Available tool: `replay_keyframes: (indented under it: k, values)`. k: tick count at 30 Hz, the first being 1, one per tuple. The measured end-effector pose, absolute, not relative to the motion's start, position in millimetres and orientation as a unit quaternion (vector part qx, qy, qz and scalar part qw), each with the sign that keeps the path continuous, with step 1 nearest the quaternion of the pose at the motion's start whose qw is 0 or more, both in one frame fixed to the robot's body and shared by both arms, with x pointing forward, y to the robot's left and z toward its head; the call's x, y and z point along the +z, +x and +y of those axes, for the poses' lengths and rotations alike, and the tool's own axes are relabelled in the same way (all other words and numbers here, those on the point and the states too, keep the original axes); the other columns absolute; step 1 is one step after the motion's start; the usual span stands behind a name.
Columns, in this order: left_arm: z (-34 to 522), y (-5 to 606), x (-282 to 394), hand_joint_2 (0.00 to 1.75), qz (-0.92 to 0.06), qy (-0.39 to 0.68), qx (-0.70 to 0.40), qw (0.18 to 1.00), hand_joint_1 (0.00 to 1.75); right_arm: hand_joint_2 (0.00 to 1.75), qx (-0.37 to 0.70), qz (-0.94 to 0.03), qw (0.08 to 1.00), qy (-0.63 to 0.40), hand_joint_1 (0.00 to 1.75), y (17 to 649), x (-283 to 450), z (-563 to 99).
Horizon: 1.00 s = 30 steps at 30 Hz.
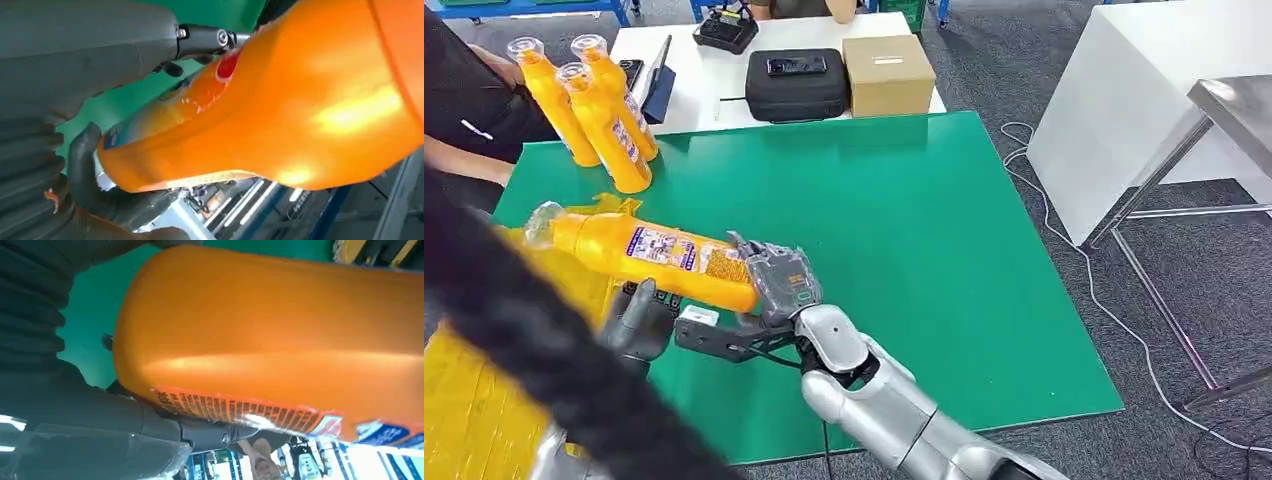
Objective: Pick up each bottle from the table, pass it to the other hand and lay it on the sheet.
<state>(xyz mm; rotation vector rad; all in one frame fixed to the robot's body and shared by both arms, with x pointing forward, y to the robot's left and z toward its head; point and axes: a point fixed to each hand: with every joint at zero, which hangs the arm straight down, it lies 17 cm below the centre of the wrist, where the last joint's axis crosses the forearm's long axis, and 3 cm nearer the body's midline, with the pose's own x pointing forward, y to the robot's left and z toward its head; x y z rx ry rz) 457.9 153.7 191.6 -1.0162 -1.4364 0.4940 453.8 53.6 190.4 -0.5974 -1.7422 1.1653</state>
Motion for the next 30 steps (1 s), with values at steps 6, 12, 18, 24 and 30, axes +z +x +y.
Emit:
replay_keyframes:
  k: [6,12,18,24,30]
  values:
    - [155.7,454.9,194.4,1.75,-0.644,-0.407,0.209,0.613,0.0,1.75,0.48,-0.7,0.469,-0.243,1.75,447.3,183.8,59.3]
    - [166.3,454.9,201.8,1.75,-0.675,-0.353,0.219,0.61,0.0,1.75,0.494,-0.687,0.475,-0.244,1.75,438.3,175.1,68.7]
    - [178.5,455.9,214.9,1.75,-0.7,-0.325,0.226,0.594,0.0,1.75,0.5,-0.681,0.48,-0.235,1.75,430.0,167.1,76.4]
    - [180.5,455.5,219.4,1.75,-0.704,-0.323,0.227,0.59,0.0,1.75,0.504,-0.678,0.481,-0.234,1.75,429.1,164.5,77.2]
    - [187.8,456.4,219.8,1.75,-0.715,-0.302,0.234,0.586,0.0,1.75,0.514,-0.673,0.482,-0.223,1.75,420.4,155.4,84.2]
